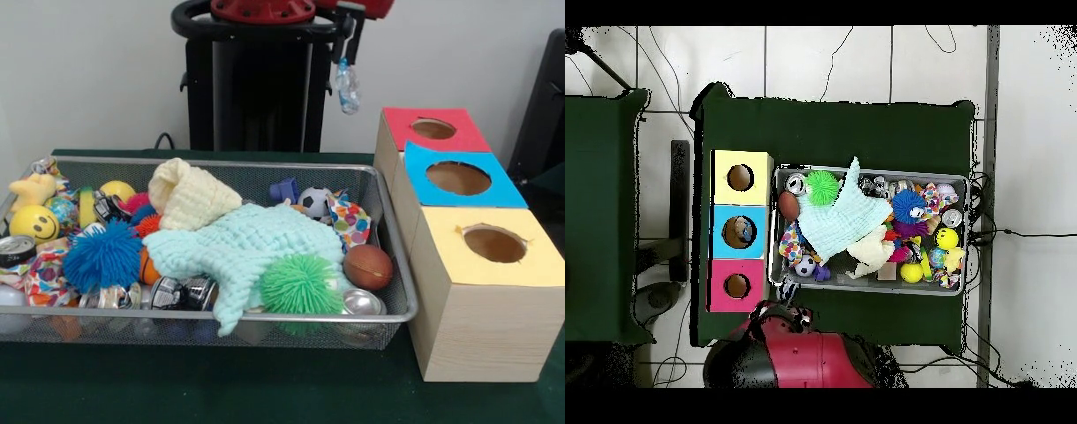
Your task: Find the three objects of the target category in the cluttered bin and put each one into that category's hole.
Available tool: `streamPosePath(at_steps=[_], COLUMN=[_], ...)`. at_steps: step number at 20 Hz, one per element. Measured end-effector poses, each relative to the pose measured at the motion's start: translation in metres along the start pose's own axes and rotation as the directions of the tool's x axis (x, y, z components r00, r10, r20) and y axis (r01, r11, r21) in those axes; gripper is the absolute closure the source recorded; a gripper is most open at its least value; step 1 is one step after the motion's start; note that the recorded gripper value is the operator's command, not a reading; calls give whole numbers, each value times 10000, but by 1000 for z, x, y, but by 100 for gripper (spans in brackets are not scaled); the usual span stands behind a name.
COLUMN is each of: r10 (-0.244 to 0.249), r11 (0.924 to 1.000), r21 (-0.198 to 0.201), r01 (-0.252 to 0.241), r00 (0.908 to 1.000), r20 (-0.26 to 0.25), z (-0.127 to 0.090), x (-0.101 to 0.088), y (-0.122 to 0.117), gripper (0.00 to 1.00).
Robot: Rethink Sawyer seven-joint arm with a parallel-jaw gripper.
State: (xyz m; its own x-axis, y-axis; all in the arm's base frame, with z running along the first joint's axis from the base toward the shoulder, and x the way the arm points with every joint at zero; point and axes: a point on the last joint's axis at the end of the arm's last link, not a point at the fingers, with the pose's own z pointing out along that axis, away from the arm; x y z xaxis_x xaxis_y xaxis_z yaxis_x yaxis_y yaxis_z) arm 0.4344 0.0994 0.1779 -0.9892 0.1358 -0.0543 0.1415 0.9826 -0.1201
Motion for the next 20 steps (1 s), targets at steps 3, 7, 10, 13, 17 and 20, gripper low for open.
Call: streamPosePath(at_steps=[3, 7, 10, 13, 17, 20], r10=[-150, -247, -122, 159, 658, 1008], r11=[9999, 9997, 9999, 9999, 9978, 9949], r21=[-37, -37, -7, -6, -8, 1], r01=[150, 247, 122, -159, -658, -1010], r00=[9999, 9996, 9997, 9995, 9972, 9938], r20=[-12, 98, 195, 272, 366, 461], z=[2, 2, 2, 2, 2, 1], x=[-1, -6, -9, -13, -19, -25], y=[17, 43, 58, 69, 80, 87], gripper=[100, 100, 100, 100, 100, 100])
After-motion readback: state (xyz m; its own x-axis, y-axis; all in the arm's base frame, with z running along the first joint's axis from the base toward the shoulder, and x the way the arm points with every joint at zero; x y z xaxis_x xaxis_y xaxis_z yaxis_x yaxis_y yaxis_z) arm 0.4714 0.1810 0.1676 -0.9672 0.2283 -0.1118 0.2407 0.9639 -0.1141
